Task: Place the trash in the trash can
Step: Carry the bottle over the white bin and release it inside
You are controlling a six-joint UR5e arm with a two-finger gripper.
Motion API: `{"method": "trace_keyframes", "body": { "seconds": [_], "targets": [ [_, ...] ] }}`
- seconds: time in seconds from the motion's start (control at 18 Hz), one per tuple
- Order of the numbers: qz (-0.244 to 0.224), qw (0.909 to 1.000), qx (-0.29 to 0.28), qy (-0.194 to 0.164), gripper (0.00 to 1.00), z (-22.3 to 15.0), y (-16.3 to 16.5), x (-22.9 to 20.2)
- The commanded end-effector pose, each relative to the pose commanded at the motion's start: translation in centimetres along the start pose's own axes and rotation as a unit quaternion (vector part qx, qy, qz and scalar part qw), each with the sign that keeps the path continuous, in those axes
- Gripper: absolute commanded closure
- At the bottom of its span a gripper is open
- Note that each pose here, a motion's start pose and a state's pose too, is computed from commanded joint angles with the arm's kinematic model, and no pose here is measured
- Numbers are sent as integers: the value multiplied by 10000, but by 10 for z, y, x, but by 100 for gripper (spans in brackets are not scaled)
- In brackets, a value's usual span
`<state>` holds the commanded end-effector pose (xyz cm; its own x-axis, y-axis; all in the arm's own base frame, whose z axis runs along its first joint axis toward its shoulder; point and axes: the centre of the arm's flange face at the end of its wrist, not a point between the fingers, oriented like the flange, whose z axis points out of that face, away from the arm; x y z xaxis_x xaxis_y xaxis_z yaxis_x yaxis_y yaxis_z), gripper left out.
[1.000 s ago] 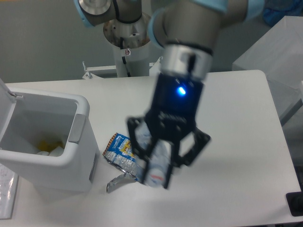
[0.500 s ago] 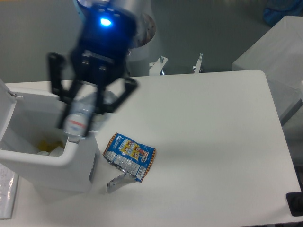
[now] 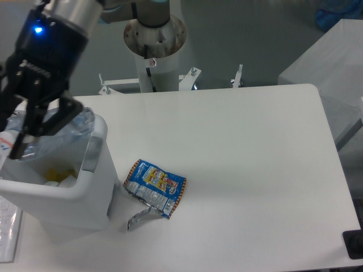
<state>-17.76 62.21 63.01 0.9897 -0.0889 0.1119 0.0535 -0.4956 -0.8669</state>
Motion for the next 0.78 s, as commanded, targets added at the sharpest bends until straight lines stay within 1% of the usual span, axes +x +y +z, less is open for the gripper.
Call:
{"method": "trace_keyframes", "body": {
  "seconds": [0.22, 0.5, 0.56, 0.67, 0.72, 0.78],
  "targets": [
    [-19, 9999, -118, 122, 66, 19, 12, 8],
    [-118, 9985, -472, 261, 64, 46, 52, 4],
    [-131, 9983, -497, 275, 62, 48, 55, 5],
    [-149, 9981, -524, 275, 62, 52, 57, 2],
    [-150, 9981, -536, 279, 59, 54, 58, 1],
    [-151, 9980, -545, 290, 48, 56, 59, 0]
  ]
}}
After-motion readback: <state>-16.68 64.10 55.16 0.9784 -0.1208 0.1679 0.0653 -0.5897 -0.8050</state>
